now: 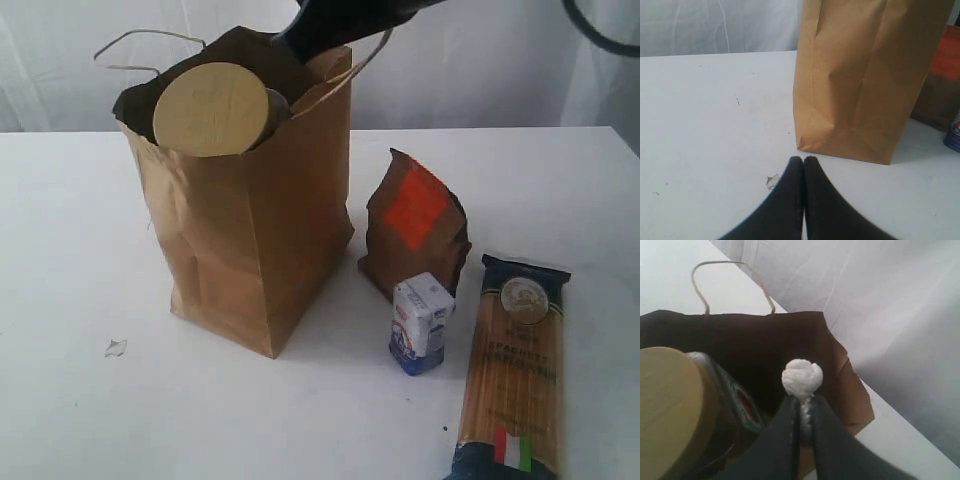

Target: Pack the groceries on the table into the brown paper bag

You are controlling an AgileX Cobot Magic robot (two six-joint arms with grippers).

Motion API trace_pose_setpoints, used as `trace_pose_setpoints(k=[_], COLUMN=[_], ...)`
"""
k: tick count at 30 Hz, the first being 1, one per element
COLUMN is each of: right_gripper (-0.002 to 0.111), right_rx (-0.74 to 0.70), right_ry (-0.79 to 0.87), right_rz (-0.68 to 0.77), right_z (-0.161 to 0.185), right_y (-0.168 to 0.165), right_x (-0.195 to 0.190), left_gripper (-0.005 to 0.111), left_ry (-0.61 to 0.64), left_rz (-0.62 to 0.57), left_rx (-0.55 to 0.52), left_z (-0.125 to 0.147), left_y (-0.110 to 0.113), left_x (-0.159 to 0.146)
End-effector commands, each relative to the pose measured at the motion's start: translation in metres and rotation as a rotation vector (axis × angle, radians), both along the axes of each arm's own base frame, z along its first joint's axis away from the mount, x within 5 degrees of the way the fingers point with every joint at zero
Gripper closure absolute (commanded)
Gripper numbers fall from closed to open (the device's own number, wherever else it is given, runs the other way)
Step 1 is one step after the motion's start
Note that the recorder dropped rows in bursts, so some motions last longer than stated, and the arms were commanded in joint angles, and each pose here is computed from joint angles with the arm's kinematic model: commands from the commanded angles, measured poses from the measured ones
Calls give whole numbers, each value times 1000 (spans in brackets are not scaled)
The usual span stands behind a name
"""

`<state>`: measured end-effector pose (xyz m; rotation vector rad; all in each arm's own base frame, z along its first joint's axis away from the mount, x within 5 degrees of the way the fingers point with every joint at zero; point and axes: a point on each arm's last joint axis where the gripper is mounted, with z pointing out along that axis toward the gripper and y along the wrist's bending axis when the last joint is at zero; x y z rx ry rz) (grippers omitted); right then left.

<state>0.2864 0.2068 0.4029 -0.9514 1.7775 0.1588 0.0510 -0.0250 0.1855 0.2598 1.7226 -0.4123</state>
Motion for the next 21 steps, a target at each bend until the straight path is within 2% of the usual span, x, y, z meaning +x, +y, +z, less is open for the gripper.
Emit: trace_pose_setpoints(k=[1, 21], right_gripper=[103, 103], right_rx=[17, -19], right_ry=[-10, 41], right_rz=[-15, -20], right_z=[-2, -41], right_y=[8, 29], right_x=[18, 51], left_gripper=[107, 107], left_ry=[-1, -1], left_rz=[2, 2], left_rx=[1, 1], left_z=[-1, -1], left_y=[0, 0], left_x=[0, 0])
